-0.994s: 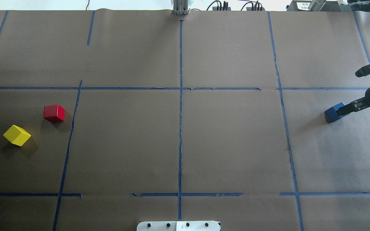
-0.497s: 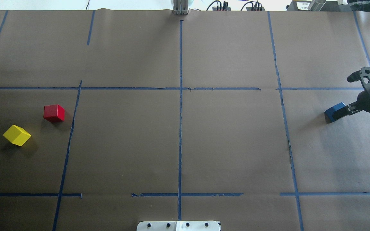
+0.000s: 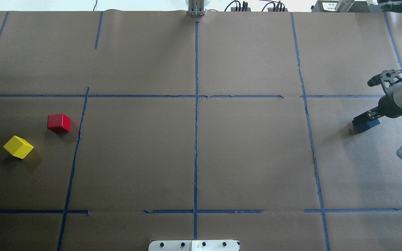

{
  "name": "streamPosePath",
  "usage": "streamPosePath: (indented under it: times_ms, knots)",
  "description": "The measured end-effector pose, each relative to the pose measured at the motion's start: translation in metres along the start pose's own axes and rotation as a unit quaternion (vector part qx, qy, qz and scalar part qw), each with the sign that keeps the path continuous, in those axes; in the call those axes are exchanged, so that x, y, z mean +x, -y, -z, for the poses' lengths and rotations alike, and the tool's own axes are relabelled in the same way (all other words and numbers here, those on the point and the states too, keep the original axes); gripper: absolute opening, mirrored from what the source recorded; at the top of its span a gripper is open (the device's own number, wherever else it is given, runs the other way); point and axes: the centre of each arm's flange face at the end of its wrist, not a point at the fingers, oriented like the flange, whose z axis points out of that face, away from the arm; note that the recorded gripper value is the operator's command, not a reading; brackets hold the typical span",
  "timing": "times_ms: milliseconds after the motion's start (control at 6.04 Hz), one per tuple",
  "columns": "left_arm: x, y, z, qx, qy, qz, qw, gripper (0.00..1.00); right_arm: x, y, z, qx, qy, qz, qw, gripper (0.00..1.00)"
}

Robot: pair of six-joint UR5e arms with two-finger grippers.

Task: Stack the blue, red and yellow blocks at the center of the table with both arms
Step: 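Close the right gripper on the blue cube and lift it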

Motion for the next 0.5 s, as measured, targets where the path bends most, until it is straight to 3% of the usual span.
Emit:
streamPosePath:
  times_ms: [166,497]
  knots:
    - [0.0001,0.0,-0.0001,0.0,0.0,0.0,1.0,1.0,-0.0001,0.0002,0.0008,0.001,0.0,0.001,1.0,0.13]
    - [0.0004,0.0001,-0.0001,0.0,0.0,0.0,1.0,1.0,-0.0011,-0.0017,0.0056,0.004,0.0,-0.002,1.0,0.04]
